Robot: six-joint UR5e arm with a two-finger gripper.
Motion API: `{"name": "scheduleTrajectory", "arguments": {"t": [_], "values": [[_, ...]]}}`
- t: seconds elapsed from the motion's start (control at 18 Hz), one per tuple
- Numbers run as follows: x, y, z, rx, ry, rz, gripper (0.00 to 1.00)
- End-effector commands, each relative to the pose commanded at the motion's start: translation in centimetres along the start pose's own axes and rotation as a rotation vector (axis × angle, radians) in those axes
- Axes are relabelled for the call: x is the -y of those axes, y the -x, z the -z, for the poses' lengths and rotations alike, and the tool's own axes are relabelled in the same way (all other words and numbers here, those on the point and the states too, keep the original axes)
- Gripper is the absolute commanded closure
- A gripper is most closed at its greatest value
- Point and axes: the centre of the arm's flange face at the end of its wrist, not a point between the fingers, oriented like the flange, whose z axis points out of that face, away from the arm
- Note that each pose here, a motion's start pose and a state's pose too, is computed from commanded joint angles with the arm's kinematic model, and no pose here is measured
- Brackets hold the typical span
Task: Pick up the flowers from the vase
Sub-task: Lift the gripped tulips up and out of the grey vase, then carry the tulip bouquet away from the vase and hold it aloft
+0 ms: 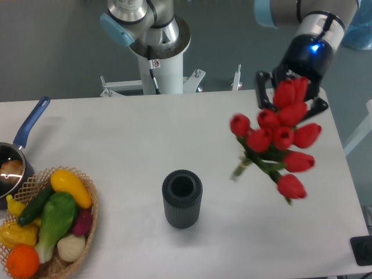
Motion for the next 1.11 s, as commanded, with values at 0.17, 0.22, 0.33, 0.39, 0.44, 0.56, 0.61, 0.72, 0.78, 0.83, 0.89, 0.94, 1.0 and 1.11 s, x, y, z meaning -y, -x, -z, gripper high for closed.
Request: {"name": "scheduleTrajectory", "arguments": {"t": [0.17, 0.22, 0.33, 0.39, 0.44, 0.56, 0.61, 0.72, 0.78, 0.83, 0.89, 0.94, 1.0, 1.11], "values": [[-2.9, 1.2, -1.4, 0.068, 0.187, -0.076, 1.0], [-3.8, 1.6, -1.8, 0.082, 0.232, -0.076, 1.0], [-5.3, 2.0, -3.4, 0.093, 0.325, -0.083, 1.0], [-5.9, 2.1, -3.9, 0.088, 0.346, -0.077, 1.0], [-6.5, 2.3, -4.2, 0.08, 0.357, -0.067, 1.0], [-7.8, 2.8, -4.6, 0.08, 0.416, -0.076, 1.0], [-7.8, 2.9, -4.7, 0.093, 0.471, -0.081, 1.0], [-7.1, 3.0, -6.0, 0.097, 0.575, -0.099, 1.0], [-7.0, 3.3, -6.1, 0.1, 0.63, -0.101, 1.0], [-7.2, 3.4, -6.6, 0.089, 0.691, -0.141, 1.0], [-6.9, 3.0, -7.3, 0.066, 0.745, -0.233, 1.0], [-6.9, 2.5, -7.8, 0.046, 0.799, -0.293, 1.0], [-6.9, 2.0, -8.2, 0.04, 0.839, -0.311, 1.0], [-7.1, 1.8, -8.4, 0.042, 0.874, -0.313, 1.0]]}}
